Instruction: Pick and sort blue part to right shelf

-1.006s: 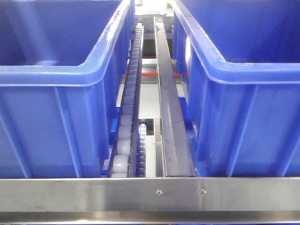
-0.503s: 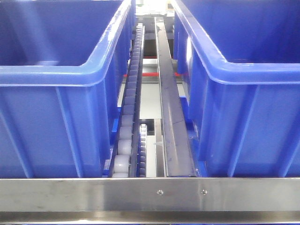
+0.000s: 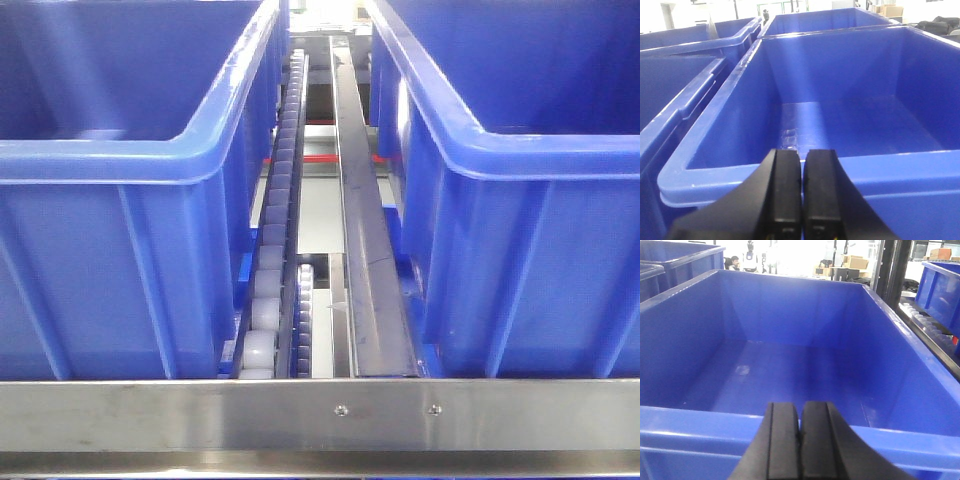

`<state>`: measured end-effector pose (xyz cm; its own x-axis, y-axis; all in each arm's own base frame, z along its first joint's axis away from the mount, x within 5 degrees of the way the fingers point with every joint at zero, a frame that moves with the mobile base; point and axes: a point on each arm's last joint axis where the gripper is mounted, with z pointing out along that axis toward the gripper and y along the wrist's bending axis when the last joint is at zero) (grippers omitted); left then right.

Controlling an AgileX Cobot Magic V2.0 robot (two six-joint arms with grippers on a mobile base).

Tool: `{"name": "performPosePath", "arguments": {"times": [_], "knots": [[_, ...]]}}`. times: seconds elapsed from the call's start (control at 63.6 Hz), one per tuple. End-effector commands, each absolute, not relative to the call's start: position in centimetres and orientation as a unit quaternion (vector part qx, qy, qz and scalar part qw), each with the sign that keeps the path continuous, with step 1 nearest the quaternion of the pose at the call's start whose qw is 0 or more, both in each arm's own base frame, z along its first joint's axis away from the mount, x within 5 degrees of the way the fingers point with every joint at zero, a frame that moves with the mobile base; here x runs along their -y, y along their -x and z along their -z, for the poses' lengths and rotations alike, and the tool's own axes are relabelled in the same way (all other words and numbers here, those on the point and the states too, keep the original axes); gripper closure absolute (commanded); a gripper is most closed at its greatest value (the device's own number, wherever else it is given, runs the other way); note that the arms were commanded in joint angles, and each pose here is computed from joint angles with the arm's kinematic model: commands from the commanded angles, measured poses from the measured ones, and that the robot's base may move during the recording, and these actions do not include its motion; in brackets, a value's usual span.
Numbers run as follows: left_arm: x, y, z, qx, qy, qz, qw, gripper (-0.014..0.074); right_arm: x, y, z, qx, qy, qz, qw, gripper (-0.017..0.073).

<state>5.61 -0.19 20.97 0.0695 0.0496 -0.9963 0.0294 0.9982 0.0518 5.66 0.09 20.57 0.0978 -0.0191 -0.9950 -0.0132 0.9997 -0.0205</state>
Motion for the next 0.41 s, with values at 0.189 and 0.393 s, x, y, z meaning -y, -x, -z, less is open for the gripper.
{"name": "performPosePath", "arguments": {"times": [0.189, 0.393], "knots": [[0.12, -5.47, -20.98, -0.654, -0.019, -0.003, 0.756, 0.0470, -0.04, -5.18, -22.32, -0.619, 0.009, 0.005, 0.785, 0.0505], [0.12, -5.47, -20.98, -0.654, -0.019, -0.003, 0.756, 0.0470, -0.04, -5.18, -22.32, -0.619, 0.009, 0.005, 0.785, 0.0505]]}}
